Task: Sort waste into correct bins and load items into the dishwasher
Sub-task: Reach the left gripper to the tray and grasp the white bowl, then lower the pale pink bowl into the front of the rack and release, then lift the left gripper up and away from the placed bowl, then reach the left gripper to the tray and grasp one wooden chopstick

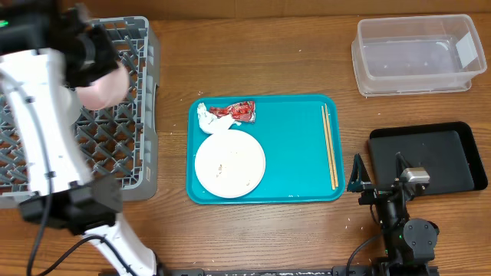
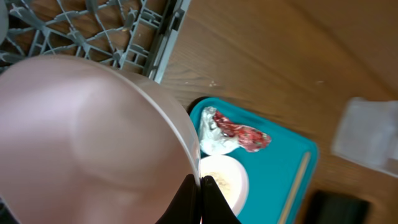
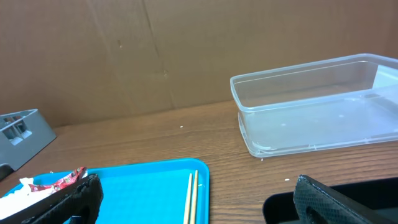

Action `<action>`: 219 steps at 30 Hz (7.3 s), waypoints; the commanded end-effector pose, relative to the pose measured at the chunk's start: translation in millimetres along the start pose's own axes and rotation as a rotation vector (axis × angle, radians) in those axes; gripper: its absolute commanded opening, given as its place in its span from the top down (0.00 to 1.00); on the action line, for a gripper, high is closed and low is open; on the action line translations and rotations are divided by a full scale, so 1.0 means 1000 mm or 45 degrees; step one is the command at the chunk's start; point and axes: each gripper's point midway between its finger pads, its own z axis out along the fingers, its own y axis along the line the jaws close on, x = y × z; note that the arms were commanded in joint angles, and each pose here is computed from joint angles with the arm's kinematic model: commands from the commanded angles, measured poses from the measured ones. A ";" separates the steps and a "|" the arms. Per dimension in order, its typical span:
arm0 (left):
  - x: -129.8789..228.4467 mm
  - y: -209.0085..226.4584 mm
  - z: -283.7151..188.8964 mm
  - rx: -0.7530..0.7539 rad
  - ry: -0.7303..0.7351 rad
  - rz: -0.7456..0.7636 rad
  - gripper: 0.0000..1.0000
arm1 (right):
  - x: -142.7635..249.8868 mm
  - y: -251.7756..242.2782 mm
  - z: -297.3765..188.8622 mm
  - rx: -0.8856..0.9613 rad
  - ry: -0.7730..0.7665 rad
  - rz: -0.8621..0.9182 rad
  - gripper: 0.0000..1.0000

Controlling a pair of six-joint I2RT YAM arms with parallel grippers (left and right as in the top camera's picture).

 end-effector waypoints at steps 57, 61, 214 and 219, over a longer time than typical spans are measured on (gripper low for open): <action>-0.003 0.240 -0.005 1.098 -0.451 -0.535 0.96 | 0.003 -0.002 0.001 0.010 0.000 -0.004 0.00; 0.002 0.241 0.010 1.000 -0.385 -0.521 0.96 | 0.003 -0.002 0.001 0.010 0.000 -0.004 0.00; 0.159 -0.153 0.158 -0.059 0.157 0.537 0.12 | 0.003 -0.002 0.001 0.010 0.000 -0.004 0.00; 0.201 -0.169 0.183 -0.097 0.238 0.604 0.26 | 0.003 -0.002 0.001 0.010 0.000 -0.004 0.00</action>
